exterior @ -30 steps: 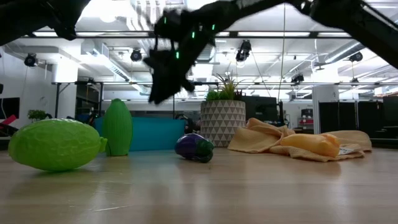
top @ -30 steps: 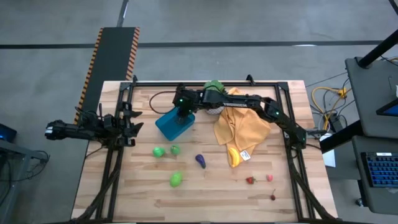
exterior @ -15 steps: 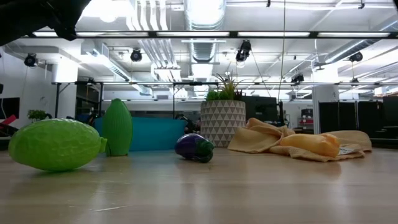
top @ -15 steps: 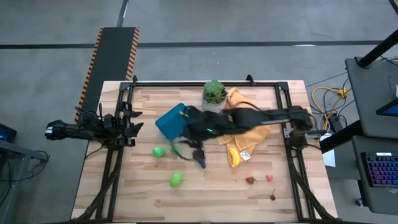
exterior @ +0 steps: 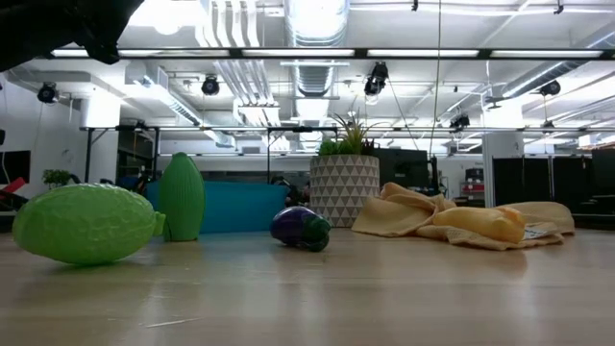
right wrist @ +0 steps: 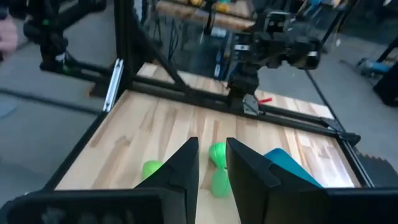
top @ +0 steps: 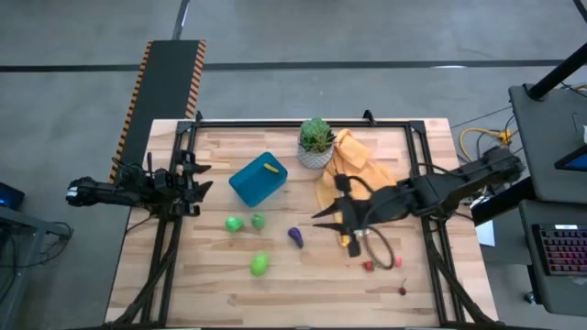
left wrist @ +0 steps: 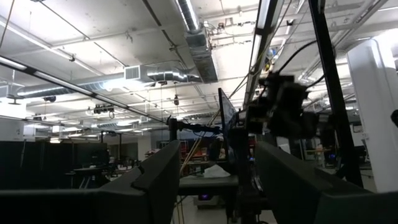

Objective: Pick and placing Produce into tupperware
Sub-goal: Put the green pear into the blue bin

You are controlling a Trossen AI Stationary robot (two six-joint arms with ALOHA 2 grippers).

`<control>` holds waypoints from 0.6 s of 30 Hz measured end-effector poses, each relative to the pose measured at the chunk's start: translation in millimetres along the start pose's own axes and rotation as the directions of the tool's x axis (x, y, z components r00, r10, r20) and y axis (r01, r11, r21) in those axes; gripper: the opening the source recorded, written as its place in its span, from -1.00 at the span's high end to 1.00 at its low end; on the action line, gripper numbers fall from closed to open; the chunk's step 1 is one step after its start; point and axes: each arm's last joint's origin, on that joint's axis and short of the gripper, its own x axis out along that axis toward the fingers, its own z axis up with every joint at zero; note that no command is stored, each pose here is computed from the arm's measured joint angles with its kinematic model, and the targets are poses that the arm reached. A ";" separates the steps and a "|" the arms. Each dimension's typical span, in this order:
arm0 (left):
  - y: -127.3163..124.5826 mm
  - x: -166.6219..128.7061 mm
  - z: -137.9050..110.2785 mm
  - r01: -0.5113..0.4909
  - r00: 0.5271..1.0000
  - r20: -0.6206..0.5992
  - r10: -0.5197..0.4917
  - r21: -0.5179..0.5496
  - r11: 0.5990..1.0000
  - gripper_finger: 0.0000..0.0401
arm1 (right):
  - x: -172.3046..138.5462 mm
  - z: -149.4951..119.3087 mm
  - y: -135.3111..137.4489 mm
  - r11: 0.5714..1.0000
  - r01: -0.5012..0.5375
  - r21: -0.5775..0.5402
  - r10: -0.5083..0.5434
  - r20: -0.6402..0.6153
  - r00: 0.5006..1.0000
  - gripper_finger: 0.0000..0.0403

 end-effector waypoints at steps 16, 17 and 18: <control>-1.0 2.9 -5.3 -0.014 0.999 -0.046 0.014 0.015 1.000 0.04 | -26.5 -114.2 -1.3 0.999 0.012 0.031 -0.014 0.083 0.996 0.62; -1.0 2.8 -5.1 -0.014 0.999 -0.044 0.014 0.015 1.000 0.04 | -26.2 -115.7 -1.1 0.999 0.012 0.032 -0.015 0.089 0.996 0.63; -1.1 2.7 -4.9 -0.010 0.999 -0.042 0.011 0.015 1.000 0.04 | -26.0 -117.3 -0.9 0.999 0.012 0.031 -0.015 0.091 0.996 0.64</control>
